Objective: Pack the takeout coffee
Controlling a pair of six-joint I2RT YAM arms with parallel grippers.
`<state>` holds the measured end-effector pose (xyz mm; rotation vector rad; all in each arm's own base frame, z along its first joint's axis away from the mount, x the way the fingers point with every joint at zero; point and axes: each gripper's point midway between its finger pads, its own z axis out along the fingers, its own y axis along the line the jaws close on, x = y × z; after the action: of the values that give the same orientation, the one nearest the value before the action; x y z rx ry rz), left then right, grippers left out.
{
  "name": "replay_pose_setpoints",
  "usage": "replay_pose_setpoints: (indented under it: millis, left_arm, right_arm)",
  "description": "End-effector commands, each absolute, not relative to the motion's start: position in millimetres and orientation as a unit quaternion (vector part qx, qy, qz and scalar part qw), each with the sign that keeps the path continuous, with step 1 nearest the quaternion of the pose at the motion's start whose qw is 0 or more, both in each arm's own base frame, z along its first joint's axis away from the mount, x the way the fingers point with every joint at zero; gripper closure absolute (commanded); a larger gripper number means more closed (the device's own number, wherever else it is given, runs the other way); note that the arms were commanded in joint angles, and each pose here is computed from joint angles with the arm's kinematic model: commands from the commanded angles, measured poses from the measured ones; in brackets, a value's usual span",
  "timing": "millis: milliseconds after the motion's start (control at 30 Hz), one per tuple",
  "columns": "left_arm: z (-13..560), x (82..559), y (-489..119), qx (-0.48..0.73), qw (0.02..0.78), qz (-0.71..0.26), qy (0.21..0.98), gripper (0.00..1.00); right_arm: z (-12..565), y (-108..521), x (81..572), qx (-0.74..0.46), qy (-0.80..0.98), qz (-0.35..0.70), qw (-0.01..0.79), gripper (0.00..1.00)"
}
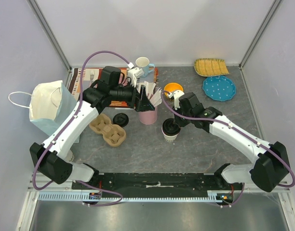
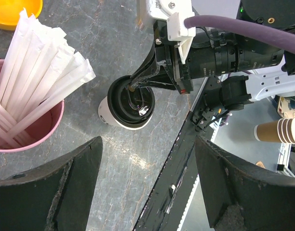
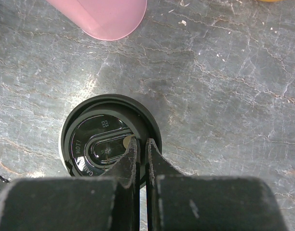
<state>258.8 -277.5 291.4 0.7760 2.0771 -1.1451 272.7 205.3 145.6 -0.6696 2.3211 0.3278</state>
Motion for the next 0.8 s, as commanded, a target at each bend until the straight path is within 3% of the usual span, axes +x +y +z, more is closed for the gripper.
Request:
replay_pose_setpoints:
  millis: [0, 467, 667, 767]
  left_arm:
    - [296.4, 260.3, -276.7, 0.309, 0.331, -0.432, 0.78, 0.17]
    - [295.5, 260.5, -276.5, 0.312, 0.33, -0.43, 0.78, 0.17]
    - [295.1, 261.3, -276.5, 0.312, 0.33, -0.43, 0.78, 0.17]
    - [294.9, 261.3, -276.8, 0.313, 0.329, -0.429, 0.781, 0.17]
  right_arm:
    - [141.9, 204.9, 271.5, -0.258, 0.895, 0.126, 0.341, 1.0]
    - [152.1, 212.4, 270.6, -0.266, 0.889, 0.145, 0.342, 1.0]
    - [153.7, 210.8, 272.1, -0.265, 0.889, 0.14, 0.347, 0.82]
    - [155.3, 210.1, 272.9, -0.263, 0.888, 0.139, 0.35, 0.81]
